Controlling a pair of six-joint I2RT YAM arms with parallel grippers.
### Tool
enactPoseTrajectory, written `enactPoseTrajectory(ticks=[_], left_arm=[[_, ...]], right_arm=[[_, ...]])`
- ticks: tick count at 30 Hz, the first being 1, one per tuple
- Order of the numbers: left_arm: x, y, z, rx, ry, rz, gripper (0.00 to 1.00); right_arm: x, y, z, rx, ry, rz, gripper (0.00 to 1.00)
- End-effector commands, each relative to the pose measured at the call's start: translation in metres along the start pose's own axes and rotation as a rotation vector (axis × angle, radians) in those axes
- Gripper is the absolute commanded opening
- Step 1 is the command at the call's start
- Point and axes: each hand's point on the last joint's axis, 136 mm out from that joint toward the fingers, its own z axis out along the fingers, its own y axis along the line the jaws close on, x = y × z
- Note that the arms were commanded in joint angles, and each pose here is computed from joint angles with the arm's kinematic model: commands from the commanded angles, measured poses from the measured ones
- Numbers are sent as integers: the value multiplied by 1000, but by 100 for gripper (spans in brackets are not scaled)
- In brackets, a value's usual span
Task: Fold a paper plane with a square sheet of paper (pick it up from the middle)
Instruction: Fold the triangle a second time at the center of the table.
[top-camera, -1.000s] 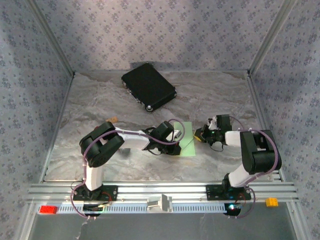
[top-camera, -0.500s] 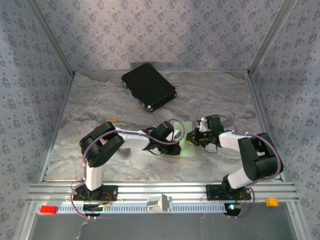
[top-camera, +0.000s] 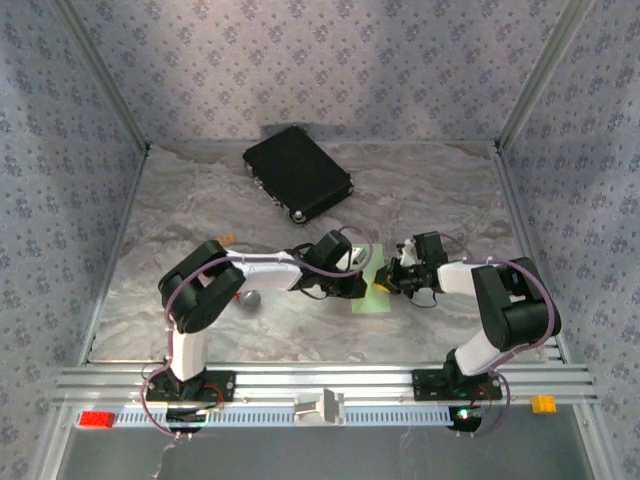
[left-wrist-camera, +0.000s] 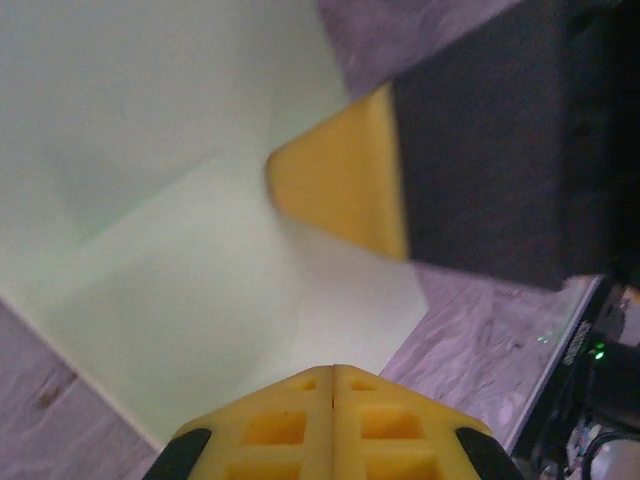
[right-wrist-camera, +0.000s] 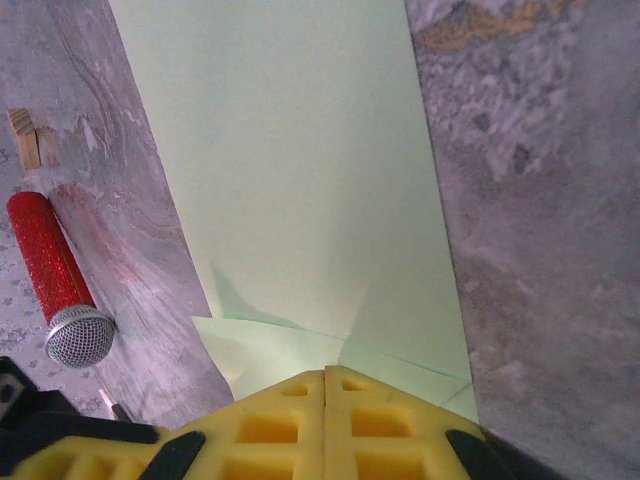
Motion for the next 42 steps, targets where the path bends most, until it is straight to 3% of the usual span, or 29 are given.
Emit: enactPoseTrajectory(ticks=[1,5,12,23,34,42], left_arm=[[-4,-2,8,12,15,-11,4],[9,10,20,-3,74,-31,4],[44,51,26,-145,147,-45,4],[18,5,1,-83,57,71,7],[60,43,17,-161,162,27,5],[55,26,-1,-142,126,62,7]], right_arm=[[9,-20,3,73,27,36,1],[9,-22,3,78,24,40,2],[8,-25,3,85,20,49,2],[7,-27,2,90,16,56,2],[8,-28,3,91,22,60,2],[7,-28,2,91,18,62,2]])
